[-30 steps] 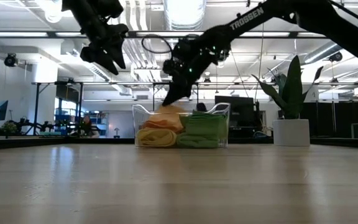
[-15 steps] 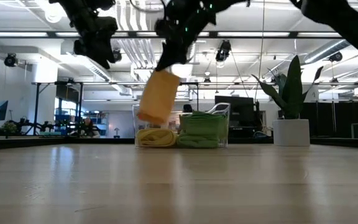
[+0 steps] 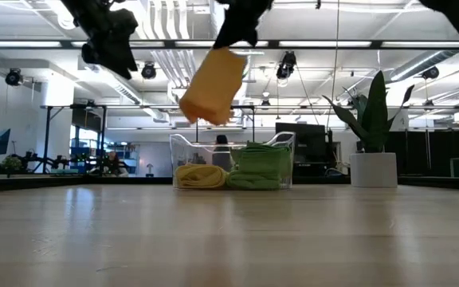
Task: Fold microfiber towels
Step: Remove the folded orange microfiber towel from the transparent bin, then put the folded orange microfiber towel into the transparent bin
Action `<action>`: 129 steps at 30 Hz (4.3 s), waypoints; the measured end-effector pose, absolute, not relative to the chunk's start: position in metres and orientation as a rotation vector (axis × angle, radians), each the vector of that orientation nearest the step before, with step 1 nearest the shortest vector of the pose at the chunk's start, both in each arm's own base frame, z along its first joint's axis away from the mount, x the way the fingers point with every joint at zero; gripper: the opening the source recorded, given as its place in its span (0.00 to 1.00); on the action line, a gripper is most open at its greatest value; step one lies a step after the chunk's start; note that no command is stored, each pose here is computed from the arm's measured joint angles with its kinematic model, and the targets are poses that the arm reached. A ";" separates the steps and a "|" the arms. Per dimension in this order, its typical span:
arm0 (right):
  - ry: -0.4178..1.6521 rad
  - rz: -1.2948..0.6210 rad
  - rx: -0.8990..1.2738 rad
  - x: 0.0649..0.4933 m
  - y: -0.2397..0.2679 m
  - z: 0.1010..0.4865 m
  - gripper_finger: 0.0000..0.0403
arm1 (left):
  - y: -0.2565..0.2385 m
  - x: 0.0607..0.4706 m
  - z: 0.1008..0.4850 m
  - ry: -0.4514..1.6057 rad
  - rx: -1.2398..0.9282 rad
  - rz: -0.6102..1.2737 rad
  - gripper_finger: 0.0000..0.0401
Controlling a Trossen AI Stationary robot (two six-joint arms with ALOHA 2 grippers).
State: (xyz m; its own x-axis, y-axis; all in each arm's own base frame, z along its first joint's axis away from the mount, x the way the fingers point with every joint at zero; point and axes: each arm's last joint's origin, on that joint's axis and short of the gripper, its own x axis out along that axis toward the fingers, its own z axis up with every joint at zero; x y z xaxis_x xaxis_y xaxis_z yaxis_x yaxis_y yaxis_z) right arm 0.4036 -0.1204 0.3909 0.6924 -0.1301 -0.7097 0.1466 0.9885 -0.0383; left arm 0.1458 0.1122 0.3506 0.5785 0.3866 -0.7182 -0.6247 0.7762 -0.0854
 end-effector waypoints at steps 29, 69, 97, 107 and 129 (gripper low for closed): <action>1.131 0.159 0.378 0.325 0.218 0.384 0.02 | 0.102 0.137 0.360 0.671 -0.358 0.527 0.45; 1.132 0.572 0.273 0.441 0.109 0.215 0.02 | 0.079 0.115 0.363 0.686 -0.429 0.373 0.45; 1.031 0.560 0.153 0.502 0.053 0.150 0.02 | 0.073 0.107 0.330 0.745 -0.510 0.404 0.45; 0.998 0.495 0.174 0.503 0.004 0.183 0.18 | 0.071 0.105 0.331 0.729 -0.539 0.387 0.45; 0.976 0.628 0.085 0.491 -0.032 0.174 0.63 | 0.055 0.089 0.340 0.607 -0.709 0.354 0.45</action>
State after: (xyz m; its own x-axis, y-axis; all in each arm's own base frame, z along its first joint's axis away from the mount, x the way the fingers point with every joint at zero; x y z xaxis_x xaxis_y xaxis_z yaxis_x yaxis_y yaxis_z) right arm 0.4910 -0.0316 0.1743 0.3991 0.5330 -0.7461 -0.4585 0.8207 0.3410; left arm 0.0891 0.0548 0.3404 0.7733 0.1002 -0.6261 -0.4957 0.7114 -0.4983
